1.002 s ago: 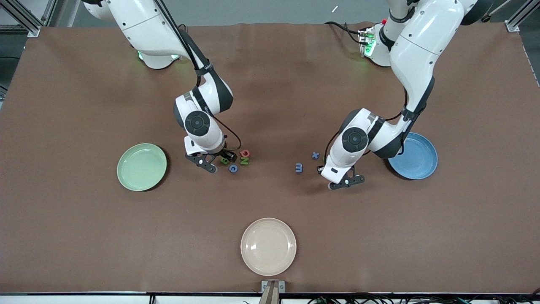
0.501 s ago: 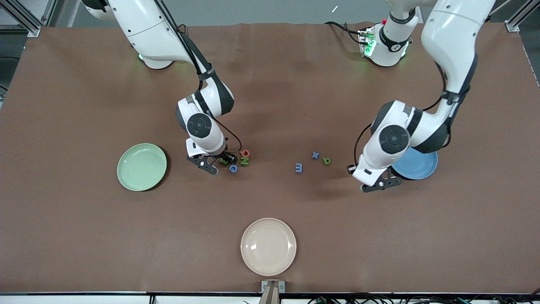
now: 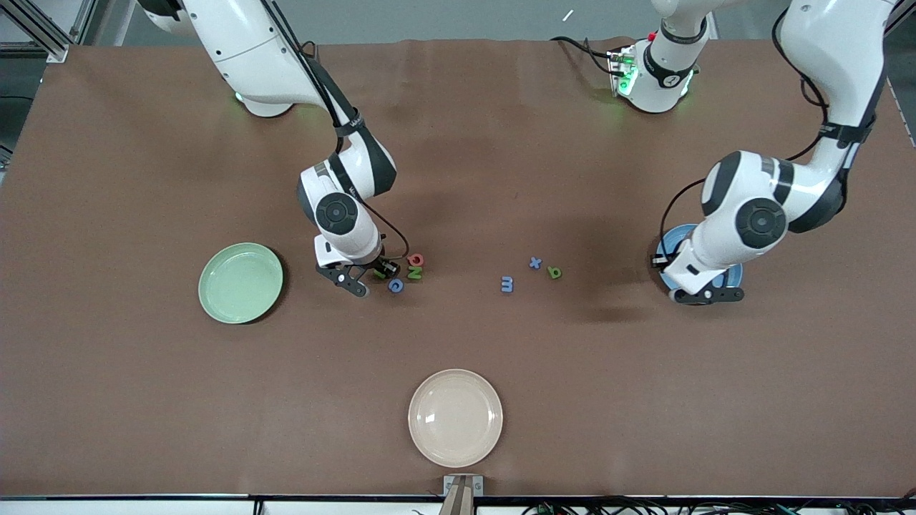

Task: Sort upper and lower case letters into plates
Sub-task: 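Put the u in the blue plate while the right gripper drops the B, then grasp the a with the left gripper while the right gripper grasps the C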

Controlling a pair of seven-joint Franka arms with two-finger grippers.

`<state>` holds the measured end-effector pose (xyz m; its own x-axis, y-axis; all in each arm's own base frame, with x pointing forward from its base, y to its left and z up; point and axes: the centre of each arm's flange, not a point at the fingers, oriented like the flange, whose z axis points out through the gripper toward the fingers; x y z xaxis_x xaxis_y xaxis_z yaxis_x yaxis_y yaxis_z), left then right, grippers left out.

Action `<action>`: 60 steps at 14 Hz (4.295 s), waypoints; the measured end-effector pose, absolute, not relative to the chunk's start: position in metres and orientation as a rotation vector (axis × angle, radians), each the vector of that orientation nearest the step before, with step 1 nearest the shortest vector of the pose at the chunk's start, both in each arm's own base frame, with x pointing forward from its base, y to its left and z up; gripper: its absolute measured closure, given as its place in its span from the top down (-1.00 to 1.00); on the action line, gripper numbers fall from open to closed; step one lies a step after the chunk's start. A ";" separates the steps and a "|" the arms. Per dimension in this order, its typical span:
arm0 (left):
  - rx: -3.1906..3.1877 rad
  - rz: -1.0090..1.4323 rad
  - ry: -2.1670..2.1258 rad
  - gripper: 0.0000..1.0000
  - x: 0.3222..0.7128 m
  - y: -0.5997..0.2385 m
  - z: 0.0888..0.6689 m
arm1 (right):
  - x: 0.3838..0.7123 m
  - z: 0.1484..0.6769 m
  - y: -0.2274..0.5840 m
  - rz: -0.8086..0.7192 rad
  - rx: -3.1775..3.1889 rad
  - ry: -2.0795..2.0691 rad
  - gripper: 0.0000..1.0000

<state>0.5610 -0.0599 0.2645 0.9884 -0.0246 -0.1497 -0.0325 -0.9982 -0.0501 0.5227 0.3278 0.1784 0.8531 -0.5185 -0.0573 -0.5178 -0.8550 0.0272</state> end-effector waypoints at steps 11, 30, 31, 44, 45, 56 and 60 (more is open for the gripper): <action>-3.053 0.174 0.256 -0.45 0.502 -0.002 0.203 | 0.527 0.180 0.322 -0.092 3.001 -0.870 -0.31; -3.052 0.171 0.160 1.00 0.540 -0.098 0.280 | 0.559 0.226 0.075 -0.058 2.996 -0.799 -0.30; -3.063 0.158 0.078 1.00 0.540 -0.117 0.283 | 0.556 0.221 0.067 -0.042 2.997 -0.806 -0.30; -3.107 0.143 -0.544 1.00 0.536 -0.276 0.201 | 0.540 0.181 0.056 -0.119 2.964 -0.801 -0.30; -3.112 0.140 -0.555 1.00 0.536 -0.278 0.196 | 0.540 0.181 0.056 -0.121 2.964 -0.801 -0.16; -3.075 0.107 -0.576 0.63 0.533 -0.306 0.175 | 0.573 0.288 0.117 -0.212 2.953 -1.003 1.00; -3.077 0.106 -0.576 0.00 0.534 -0.307 0.176 | 0.561 0.272 0.222 -0.034 2.928 -1.235 1.00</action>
<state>0.5337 -0.3069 0.1756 0.9300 0.3619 -0.0645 0.3612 -0.9322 -0.0218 0.5608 0.2220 0.2724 0.6979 -0.7154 -0.0334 -0.7162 -0.6975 -0.0248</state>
